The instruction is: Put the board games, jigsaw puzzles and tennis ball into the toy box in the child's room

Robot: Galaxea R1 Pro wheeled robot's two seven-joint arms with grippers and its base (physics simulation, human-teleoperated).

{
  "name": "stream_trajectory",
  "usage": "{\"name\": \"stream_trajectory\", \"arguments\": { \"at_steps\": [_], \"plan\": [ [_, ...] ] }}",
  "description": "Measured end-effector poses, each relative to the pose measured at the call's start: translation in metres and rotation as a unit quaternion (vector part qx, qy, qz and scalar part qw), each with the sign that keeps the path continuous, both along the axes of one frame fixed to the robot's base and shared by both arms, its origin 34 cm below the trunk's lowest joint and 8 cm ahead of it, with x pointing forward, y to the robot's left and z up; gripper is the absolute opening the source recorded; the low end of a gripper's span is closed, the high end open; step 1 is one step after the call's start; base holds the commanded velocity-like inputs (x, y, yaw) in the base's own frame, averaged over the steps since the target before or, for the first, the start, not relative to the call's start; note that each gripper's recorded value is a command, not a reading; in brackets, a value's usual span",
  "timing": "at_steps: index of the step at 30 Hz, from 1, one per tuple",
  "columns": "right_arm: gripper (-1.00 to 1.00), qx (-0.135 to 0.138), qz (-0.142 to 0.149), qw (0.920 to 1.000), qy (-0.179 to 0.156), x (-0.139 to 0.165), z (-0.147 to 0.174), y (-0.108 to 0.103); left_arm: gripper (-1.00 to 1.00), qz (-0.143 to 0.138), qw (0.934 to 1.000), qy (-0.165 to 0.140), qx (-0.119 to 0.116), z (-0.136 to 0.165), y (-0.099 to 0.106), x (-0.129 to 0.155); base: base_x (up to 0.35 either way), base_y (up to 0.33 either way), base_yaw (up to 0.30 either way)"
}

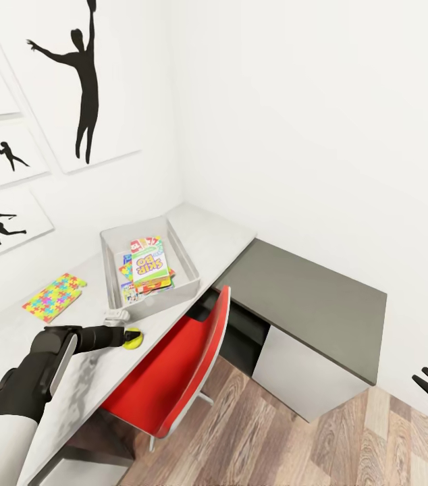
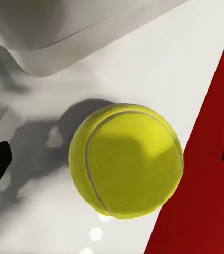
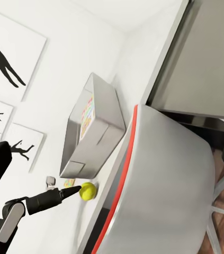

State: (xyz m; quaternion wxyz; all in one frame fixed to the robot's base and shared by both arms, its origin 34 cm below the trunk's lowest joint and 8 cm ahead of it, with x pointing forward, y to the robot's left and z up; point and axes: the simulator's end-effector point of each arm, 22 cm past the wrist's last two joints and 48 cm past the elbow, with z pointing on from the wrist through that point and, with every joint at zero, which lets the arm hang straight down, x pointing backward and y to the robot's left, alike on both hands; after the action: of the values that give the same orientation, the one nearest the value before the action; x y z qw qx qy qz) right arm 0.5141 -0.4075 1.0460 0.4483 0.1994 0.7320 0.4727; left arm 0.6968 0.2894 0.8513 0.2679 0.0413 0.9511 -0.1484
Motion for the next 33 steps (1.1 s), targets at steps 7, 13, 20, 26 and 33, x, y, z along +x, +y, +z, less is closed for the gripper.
{"name": "stream_trajectory", "arguments": {
  "at_steps": [7, 13, 20, 26, 33],
  "plan": [
    [1.00, 0.000, 0.000, 1.0000, 0.003, 0.0004, -0.0025, -0.0001, 1.00, 0.000, 1.0000, 0.003, 0.000, -0.0039, 0.0000, -0.0010, 0.000, 0.000, 0.000],
    [1.00, 0.000, 0.000, 1.0000, 0.004, 0.0003, -0.0031, -0.0002, 1.00, 0.000, 1.0000, 0.004, 0.000, -0.0048, 0.0000, -0.0013, 0.000, 0.000, 0.000],
    [1.00, 0.000, 0.000, 1.0000, 0.004, 0.0004, -0.0033, -0.0002, 1.00, 0.000, 1.0000, 0.004, 0.000, -0.0048, -0.0001, -0.0012, 0.000, 0.000, 0.000],
    [1.00, 0.000, 0.000, 1.0000, 0.004, 0.0002, -0.0033, -0.0004, 1.00, 0.000, 1.0000, 0.004, 0.000, -0.0048, 0.0000, -0.0011, 0.000, 0.000, 0.000],
    [1.00, 0.000, 0.000, 1.0000, 0.006, 0.0005, -0.0049, -0.0002, 1.00, 0.000, 1.0000, 0.006, 0.000, -0.0070, -0.0001, -0.0017, 0.000, 0.000, 0.000]
  ]
}}
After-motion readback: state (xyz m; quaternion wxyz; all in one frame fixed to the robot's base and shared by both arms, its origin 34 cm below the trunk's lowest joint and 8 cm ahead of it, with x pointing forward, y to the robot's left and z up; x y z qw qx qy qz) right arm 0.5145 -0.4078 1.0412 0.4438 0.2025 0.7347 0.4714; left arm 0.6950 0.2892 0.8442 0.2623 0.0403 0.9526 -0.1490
